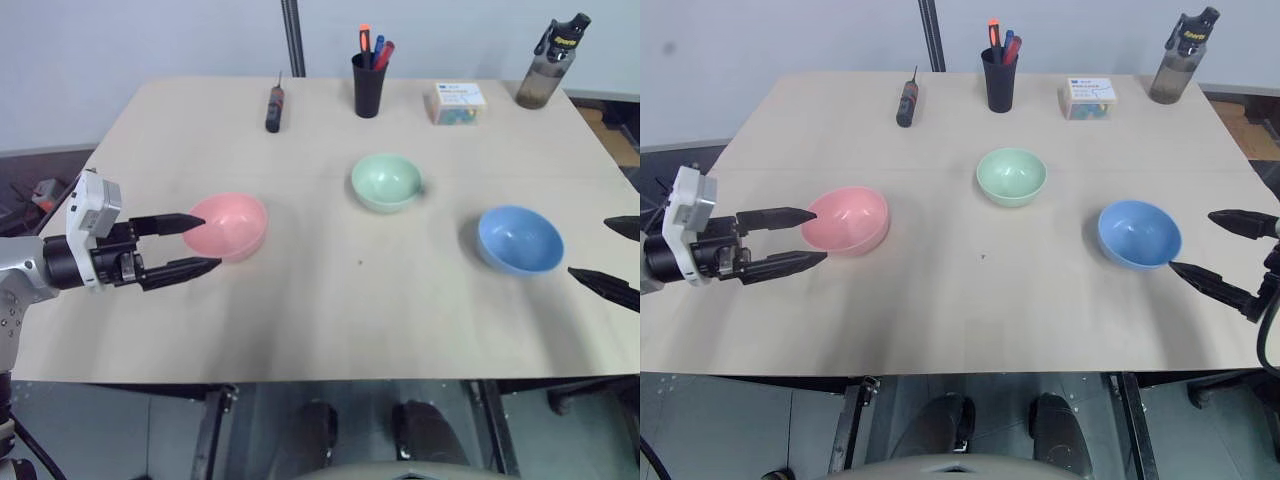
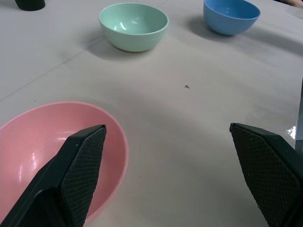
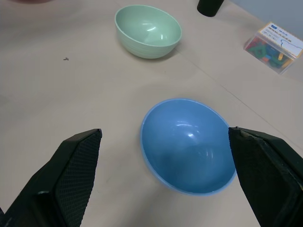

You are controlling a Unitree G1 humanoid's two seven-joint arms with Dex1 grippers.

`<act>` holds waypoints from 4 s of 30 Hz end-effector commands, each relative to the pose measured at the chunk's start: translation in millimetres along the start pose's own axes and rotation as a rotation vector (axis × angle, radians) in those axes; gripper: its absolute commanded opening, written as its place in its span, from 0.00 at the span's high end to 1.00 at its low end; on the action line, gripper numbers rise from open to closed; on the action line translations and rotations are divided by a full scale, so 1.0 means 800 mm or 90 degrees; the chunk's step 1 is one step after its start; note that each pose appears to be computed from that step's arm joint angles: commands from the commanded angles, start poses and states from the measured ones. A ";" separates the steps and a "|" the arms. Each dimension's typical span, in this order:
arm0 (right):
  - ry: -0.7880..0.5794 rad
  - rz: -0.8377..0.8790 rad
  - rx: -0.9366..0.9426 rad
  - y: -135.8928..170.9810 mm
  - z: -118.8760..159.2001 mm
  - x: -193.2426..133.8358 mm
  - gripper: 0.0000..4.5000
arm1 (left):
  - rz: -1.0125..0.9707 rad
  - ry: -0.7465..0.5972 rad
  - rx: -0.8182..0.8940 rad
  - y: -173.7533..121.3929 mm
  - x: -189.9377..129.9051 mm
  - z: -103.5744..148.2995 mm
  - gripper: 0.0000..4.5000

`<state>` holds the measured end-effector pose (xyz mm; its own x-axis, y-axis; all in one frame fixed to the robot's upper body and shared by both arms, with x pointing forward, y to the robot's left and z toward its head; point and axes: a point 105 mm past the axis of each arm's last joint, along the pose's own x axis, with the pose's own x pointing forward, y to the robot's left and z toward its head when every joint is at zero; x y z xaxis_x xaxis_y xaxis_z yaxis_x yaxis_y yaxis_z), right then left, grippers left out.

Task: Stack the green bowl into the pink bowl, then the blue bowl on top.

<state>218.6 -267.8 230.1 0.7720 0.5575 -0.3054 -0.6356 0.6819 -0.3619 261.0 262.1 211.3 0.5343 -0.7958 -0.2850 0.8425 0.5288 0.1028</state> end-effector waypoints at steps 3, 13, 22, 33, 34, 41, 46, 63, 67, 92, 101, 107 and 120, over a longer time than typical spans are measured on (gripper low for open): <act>-0.035 0.000 -0.017 -0.002 0.012 0.002 0.00 | -0.011 -0.032 0.041 -0.009 0.016 0.023 0.02; -0.111 0.060 -0.031 0.027 0.033 0.056 0.00 | 0.011 -0.063 0.051 -0.016 0.040 0.024 0.02; -0.282 0.264 -0.046 0.106 0.099 0.144 0.00 | 0.223 0.092 0.139 0.004 0.080 -0.012 0.02; -0.307 0.283 -0.049 0.113 0.105 0.163 0.00 | 0.226 0.293 0.242 0.000 0.080 -0.042 0.17; -0.307 0.279 -0.049 0.112 0.105 0.163 0.00 | 0.219 0.298 0.238 -0.002 0.081 -0.045 0.26; -0.296 0.246 -0.050 0.105 0.100 0.157 0.00 | 0.198 0.284 0.238 0.003 0.095 -0.046 0.85; -0.287 0.216 -0.047 0.099 0.095 0.149 0.00 | 0.166 0.235 0.240 0.000 0.108 -0.030 0.99; -0.235 0.092 -0.028 0.083 0.073 0.112 0.00 | -0.197 0.107 0.343 -0.086 0.197 -0.005 0.99; -0.230 0.083 -0.023 0.084 0.069 0.114 0.00 | -0.212 0.058 0.333 -0.090 0.208 0.010 0.60; -0.080 0.199 -0.407 0.040 0.038 0.342 0.06 | 0.034 -0.119 0.074 -0.060 0.046 0.020 0.01; -0.079 0.236 -0.460 0.043 0.034 0.348 0.78 | 0.080 -0.124 0.072 -0.065 0.040 0.017 0.00; -0.131 0.188 -0.538 0.035 0.062 0.340 0.99 | 0.085 -0.131 0.066 -0.066 0.047 0.015 0.00; -0.311 0.414 -0.415 0.160 0.129 0.252 0.99 | 0.108 -0.145 0.046 -0.055 0.052 0.009 0.00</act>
<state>305.2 -30.0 208.0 0.1441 0.9449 -0.2939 -0.6939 -0.1153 -0.7108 247.0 205.0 196.7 0.6686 -0.7418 -0.0522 0.7375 0.6523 0.1749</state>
